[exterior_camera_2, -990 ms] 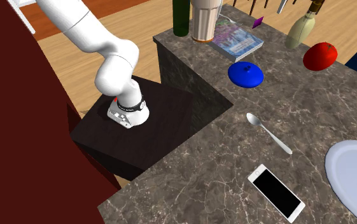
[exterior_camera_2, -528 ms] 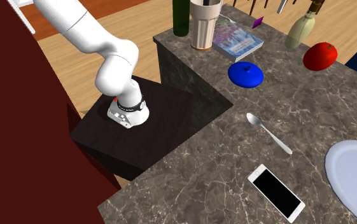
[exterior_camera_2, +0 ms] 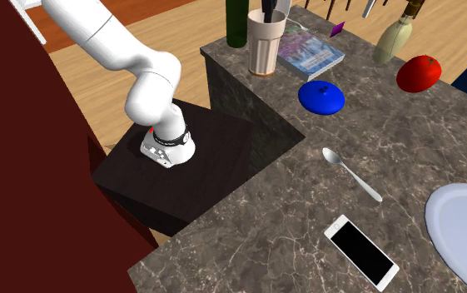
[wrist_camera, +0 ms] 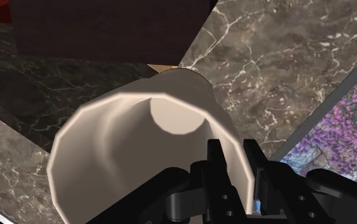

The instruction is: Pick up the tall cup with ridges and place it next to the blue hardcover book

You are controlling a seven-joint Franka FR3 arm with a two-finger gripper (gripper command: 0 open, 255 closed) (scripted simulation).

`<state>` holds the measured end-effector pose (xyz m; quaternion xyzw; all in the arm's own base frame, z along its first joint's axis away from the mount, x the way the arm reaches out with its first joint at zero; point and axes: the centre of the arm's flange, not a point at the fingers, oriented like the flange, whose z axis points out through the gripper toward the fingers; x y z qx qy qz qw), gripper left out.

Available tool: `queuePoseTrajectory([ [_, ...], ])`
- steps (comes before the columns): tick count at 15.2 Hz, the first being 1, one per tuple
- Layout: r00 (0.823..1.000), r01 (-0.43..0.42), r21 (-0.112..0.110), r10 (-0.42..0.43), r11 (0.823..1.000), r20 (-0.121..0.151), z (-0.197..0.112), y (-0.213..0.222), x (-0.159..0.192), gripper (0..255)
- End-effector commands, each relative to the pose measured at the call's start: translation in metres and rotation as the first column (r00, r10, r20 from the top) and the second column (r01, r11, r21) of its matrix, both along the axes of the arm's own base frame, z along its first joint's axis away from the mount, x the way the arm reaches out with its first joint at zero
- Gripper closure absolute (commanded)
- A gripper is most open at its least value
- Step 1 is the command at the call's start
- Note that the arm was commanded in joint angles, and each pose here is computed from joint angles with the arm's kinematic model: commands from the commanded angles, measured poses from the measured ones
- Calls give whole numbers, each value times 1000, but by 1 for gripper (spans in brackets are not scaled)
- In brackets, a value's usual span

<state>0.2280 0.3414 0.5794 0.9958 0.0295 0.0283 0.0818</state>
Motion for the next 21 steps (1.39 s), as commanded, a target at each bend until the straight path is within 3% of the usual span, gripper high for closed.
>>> queuePoseTrajectory([
  [1, 1000, 0, 1, 0, 1000, 1, -11, 0, 1, 255],
  [11, 1000, 0, 1, 0, 1000, 1, -64, 0, 1, 255],
  [19, 1000, 0, 1, 0, 1000, 1, -66, 0, 1, 255],
  [20, 1000, 0, 1, 0, 1000, 1, -66, 0, 1, 0],
  [21, 1000, 0, 1, 0, 1000, 1, -66, 0, 1, 0],
])
